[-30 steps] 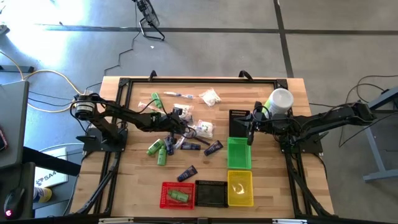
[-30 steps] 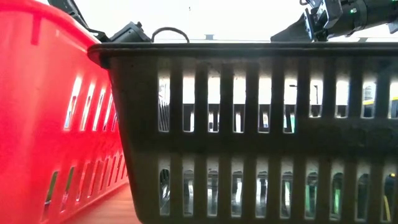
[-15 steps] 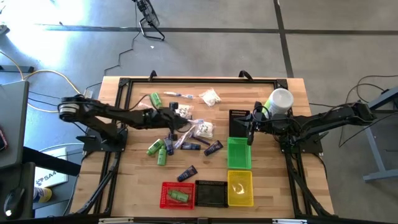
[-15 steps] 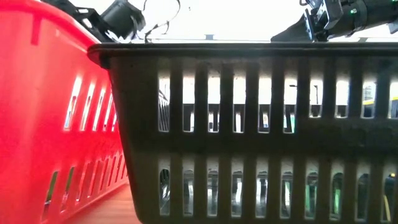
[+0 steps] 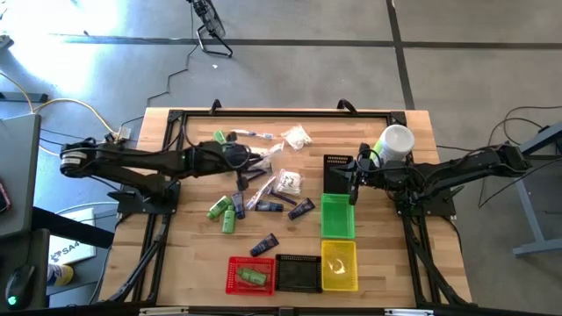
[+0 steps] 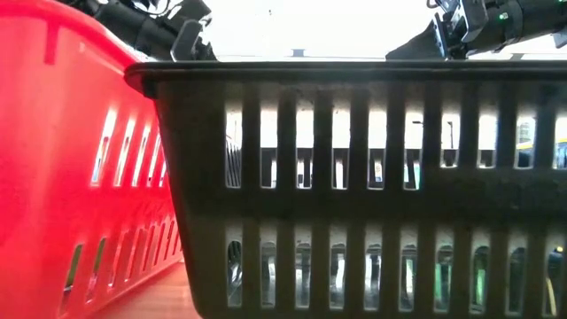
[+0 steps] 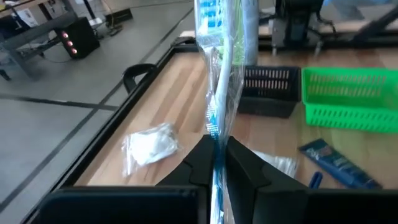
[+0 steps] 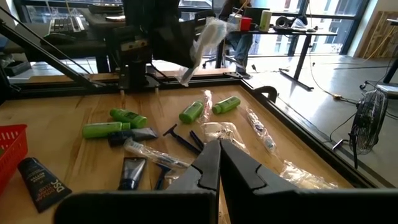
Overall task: Pick & Place Travel size toiletries
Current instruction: Put the top blue toothbrush into the bottom black bin
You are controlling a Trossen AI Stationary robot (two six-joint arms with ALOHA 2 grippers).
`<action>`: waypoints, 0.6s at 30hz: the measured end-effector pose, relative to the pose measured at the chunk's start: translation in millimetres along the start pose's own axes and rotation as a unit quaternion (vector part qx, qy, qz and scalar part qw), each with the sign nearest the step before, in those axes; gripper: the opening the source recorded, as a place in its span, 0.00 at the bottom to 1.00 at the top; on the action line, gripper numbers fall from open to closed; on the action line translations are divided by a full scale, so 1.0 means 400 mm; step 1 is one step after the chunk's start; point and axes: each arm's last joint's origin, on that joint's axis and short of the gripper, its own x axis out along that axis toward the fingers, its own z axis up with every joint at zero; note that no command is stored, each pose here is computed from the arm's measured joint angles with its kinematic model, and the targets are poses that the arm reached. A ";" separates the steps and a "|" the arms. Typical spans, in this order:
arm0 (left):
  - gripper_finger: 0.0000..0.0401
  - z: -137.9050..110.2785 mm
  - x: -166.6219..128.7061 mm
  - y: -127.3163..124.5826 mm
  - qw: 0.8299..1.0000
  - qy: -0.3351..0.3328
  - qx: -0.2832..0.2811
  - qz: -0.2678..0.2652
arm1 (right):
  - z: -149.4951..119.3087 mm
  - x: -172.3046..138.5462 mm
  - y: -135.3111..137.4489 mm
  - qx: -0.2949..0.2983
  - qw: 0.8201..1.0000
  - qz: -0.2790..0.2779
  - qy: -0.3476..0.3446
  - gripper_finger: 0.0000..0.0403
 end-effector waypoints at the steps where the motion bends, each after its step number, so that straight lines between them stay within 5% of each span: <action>1: 0.05 0.001 -0.001 0.000 1.000 -0.002 -0.004 0.001 | 0.000 0.000 0.000 0.000 1.000 0.000 0.000 0.01; 18: 0.05 0.003 -0.002 0.002 0.997 -0.005 -0.070 0.012 | 0.002 0.000 0.000 0.002 1.000 0.001 -0.004 0.01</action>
